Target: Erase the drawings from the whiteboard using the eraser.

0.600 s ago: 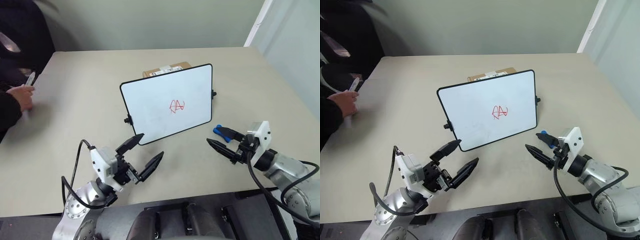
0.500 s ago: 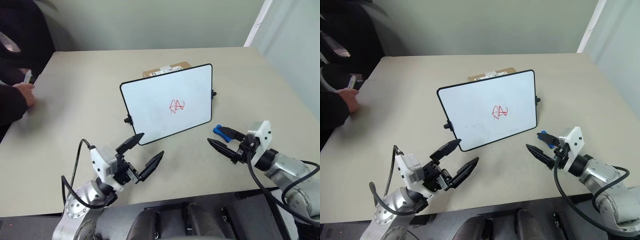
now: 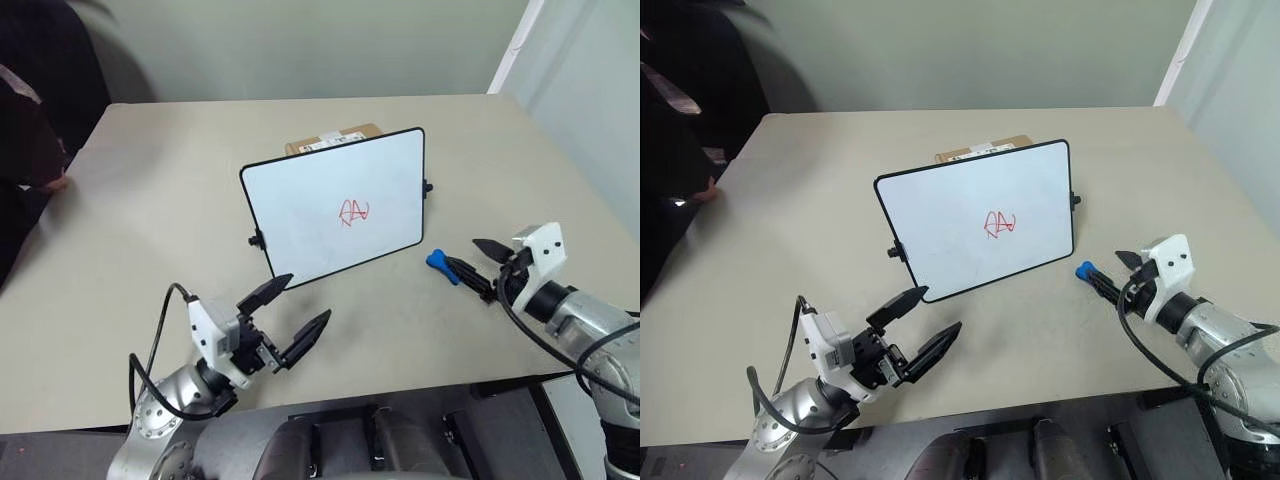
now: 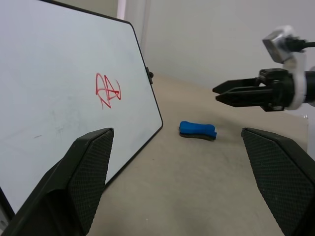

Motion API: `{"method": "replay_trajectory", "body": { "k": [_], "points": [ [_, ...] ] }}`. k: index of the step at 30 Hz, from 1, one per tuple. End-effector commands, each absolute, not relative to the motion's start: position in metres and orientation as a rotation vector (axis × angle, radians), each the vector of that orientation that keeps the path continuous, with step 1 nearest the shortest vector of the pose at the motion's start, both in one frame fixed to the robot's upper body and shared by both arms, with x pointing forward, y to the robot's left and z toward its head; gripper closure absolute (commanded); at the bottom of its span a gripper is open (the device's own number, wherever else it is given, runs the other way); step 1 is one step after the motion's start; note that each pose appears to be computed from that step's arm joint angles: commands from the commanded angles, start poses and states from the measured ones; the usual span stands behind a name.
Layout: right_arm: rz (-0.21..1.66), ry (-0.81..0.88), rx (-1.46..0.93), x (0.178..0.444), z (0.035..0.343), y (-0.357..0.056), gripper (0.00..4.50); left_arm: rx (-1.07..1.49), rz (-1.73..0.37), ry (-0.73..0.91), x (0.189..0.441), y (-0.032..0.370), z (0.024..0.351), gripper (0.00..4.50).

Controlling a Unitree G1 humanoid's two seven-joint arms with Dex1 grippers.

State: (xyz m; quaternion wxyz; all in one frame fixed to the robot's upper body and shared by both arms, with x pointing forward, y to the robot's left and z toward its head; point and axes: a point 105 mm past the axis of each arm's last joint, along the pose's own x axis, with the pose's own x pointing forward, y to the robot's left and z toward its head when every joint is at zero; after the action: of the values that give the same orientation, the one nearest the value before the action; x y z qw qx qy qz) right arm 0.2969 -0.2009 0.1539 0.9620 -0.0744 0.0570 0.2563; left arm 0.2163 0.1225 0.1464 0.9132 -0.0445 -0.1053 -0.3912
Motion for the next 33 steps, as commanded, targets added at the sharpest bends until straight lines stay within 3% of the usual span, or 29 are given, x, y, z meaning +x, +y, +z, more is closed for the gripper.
{"method": "replay_trajectory", "body": {
  "k": [1, 7, 24, 28, 33],
  "points": [
    [0.476, 0.154, -0.207, 0.305, 0.152, -0.209, 0.02, -0.078, -0.794, -0.259, 0.211, 0.122, 0.158, 0.0],
    [0.526, 0.323, -0.241, 0.313, 0.132, -0.207, 0.02, -0.08, -0.781, -0.261, 0.208, 0.124, 0.16, 0.0],
    [0.495, 0.475, -0.308, 0.331, 0.107, -0.213, 0.02, -0.087, -0.764, -0.263, 0.204, 0.123, 0.161, 0.0],
    [0.492, 0.472, -0.314, 0.331, 0.107, -0.213, 1.16, -0.085, -0.763, -0.264, 0.205, 0.124, 0.161, 0.0],
    [0.523, 0.428, -0.307, 0.328, 0.117, -0.207, 2.93, -0.073, -0.747, -0.266, 0.207, 0.127, 0.161, 0.0]
  ]
}}
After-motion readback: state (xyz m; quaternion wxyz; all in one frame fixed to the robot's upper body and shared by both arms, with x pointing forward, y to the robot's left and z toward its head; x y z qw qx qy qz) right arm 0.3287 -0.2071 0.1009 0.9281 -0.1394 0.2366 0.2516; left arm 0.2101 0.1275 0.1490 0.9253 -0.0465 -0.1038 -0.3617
